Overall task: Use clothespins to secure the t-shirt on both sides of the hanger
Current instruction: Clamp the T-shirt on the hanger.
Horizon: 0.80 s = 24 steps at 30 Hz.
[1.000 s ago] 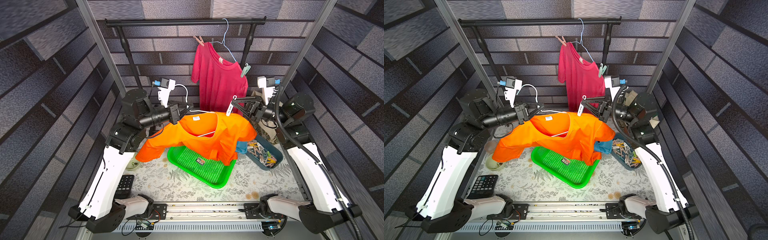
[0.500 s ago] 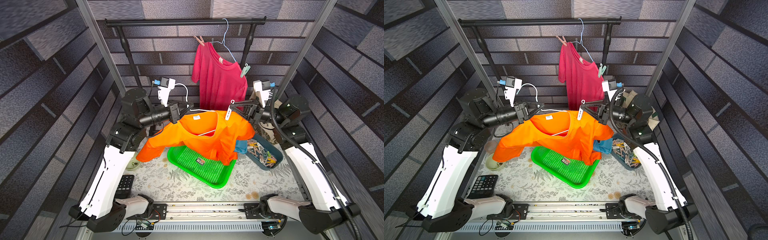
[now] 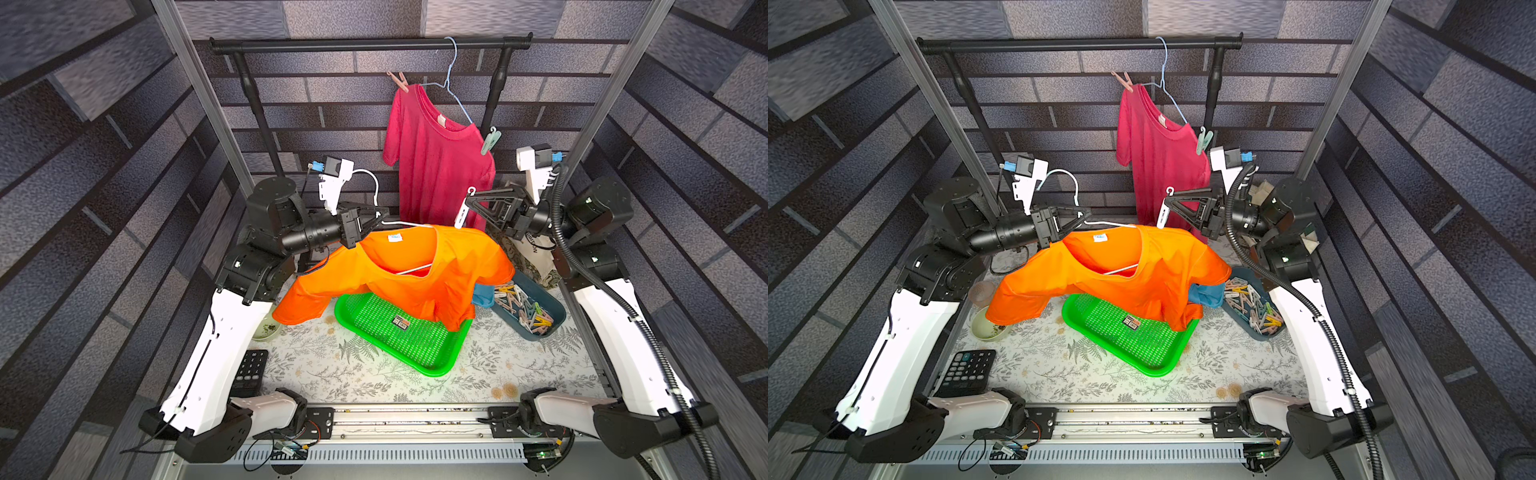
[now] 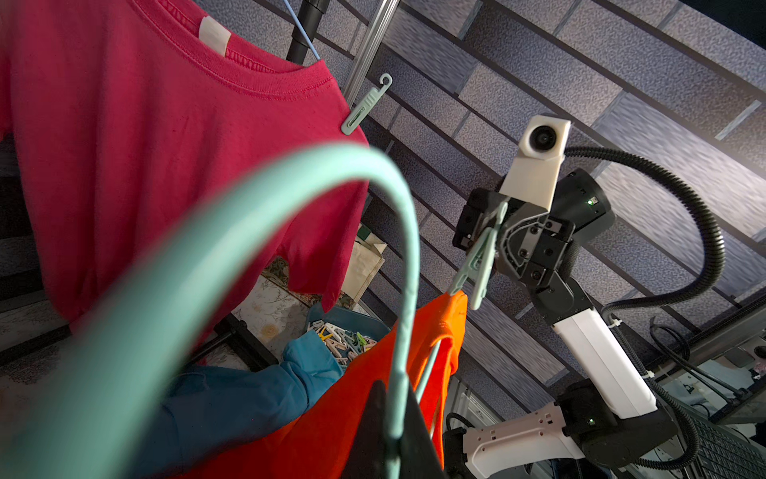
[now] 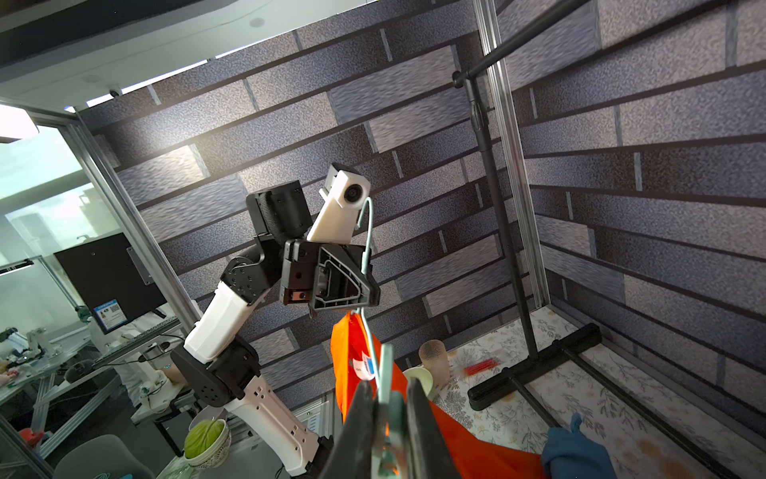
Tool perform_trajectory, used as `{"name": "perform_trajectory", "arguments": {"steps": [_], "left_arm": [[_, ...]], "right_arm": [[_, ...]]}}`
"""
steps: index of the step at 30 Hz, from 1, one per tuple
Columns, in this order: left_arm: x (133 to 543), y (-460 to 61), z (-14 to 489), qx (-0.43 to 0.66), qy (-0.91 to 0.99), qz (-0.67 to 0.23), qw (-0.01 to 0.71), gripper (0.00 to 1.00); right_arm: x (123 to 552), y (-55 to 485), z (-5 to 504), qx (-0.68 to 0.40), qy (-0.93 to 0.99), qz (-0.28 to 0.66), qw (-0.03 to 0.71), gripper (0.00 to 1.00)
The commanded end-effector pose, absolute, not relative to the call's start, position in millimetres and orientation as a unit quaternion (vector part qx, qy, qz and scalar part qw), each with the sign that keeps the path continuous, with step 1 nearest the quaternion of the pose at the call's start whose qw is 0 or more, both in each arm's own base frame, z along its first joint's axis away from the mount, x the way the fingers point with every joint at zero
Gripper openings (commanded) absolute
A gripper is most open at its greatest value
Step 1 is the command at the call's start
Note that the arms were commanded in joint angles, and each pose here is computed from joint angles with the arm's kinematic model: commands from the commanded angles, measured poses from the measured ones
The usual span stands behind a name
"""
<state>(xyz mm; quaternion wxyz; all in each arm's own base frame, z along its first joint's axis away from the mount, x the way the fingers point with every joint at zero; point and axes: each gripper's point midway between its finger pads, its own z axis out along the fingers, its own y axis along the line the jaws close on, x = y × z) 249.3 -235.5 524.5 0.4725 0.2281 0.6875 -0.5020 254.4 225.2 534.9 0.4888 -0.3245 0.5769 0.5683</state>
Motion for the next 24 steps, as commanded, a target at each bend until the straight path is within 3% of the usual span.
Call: {"name": "perform_trajectory", "arguments": {"steps": [1,15,16,18,19,21,24], "left_arm": [[240.7,-235.7,540.1,0.242,0.664,-0.518,0.482,0.02],[255.3,-236.6,540.1,0.229,0.669,-0.518,0.481,0.02],[255.8,-236.1,541.2,0.228,0.669,-0.518,0.482,0.02],[255.9,-235.7,542.3,0.227,0.668,-0.519,0.483,0.02],[255.1,-235.7,543.0,0.228,0.667,-0.519,0.483,0.02],[252.5,-235.0,543.9,0.229,0.667,-0.520,0.482,0.02],[246.6,-232.1,544.6,0.234,0.666,-0.517,0.484,0.02]], "right_arm": [[259.4,226.2,519.6,-0.326,0.588,0.570,0.473,0.00],[234.2,224.7,500.6,-0.337,0.578,0.595,0.445,0.00],[233.4,224.4,498.0,-0.336,0.579,0.595,0.444,0.09],[233.8,223.5,492.0,-0.329,0.586,0.593,0.444,0.52],[233.7,223.2,489.3,-0.327,0.590,0.590,0.444,0.64],[235.3,221.6,481.7,-0.321,0.605,0.577,0.444,0.73],[239.6,216.4,467.4,-0.307,0.636,0.549,0.447,0.76]]}}
